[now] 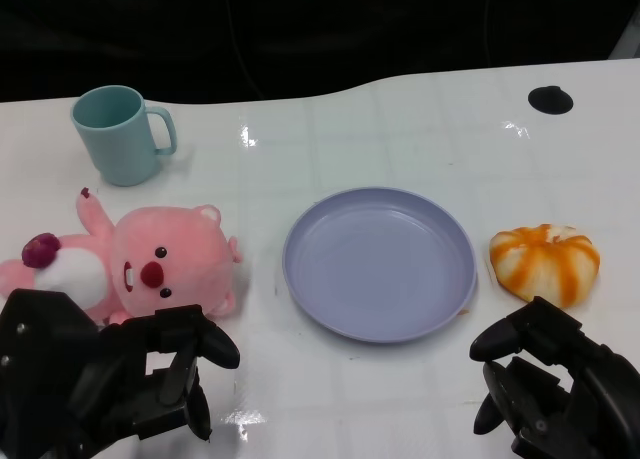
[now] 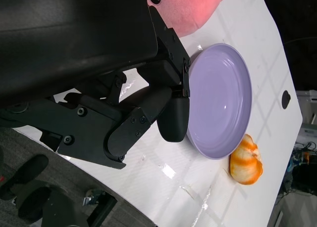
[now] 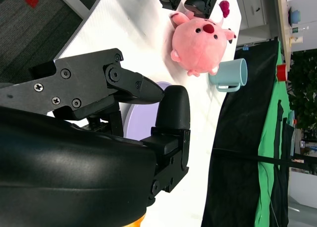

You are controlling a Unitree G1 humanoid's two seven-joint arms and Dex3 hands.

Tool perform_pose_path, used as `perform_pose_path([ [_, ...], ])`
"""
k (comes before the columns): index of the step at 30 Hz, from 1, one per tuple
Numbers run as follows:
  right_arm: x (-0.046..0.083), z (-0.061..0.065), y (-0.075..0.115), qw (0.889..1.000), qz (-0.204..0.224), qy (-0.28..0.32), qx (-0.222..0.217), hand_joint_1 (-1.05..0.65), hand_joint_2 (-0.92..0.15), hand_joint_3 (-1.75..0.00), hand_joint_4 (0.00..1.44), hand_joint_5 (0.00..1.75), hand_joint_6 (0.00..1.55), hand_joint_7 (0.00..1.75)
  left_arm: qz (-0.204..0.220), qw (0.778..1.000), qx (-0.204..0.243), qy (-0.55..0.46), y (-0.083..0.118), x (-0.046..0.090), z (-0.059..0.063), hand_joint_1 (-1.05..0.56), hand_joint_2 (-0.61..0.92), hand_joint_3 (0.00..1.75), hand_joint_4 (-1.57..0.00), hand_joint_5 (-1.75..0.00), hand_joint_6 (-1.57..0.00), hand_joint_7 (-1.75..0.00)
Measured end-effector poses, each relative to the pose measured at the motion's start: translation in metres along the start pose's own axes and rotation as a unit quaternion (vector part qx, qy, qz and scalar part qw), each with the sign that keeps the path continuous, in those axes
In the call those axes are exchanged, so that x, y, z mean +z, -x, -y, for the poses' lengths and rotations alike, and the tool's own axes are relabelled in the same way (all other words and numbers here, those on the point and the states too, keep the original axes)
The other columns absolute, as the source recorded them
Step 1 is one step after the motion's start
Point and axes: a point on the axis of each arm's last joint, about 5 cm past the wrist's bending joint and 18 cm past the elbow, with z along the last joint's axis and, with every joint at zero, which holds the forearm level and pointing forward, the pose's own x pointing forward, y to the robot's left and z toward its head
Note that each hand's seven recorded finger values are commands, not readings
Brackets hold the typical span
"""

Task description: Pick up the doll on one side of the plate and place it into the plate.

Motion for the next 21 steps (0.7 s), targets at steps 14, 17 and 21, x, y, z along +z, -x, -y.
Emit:
perform_pose_path([
  [14,0.001,0.0,-0.002,1.0,0.003,0.004,0.0,-0.28,-0.92,-0.61,0.49,1.74,0.37,1.67,0.106,0.993,0.014,-0.053,0.001,0.004,-0.002,-0.21,0.56,0.97,-0.64,-1.19,-0.67,-0.7],
  [17,0.001,0.0,-0.002,1.0,0.004,0.004,0.001,-0.28,-0.92,-0.62,0.48,1.75,0.36,1.66,0.111,0.992,0.016,-0.058,0.002,0.005,-0.002,-0.26,0.63,0.79,-0.59,-1.09,-0.63,-0.54],
  [21,0.001,0.0,-0.002,1.0,0.003,0.001,0.0,-0.27,-0.92,-0.62,0.48,1.75,0.36,1.66,0.132,0.988,0.023,-0.076,0.007,0.013,-0.004,-0.32,0.83,0.38,-0.56,-0.89,-0.65,-0.28],
])
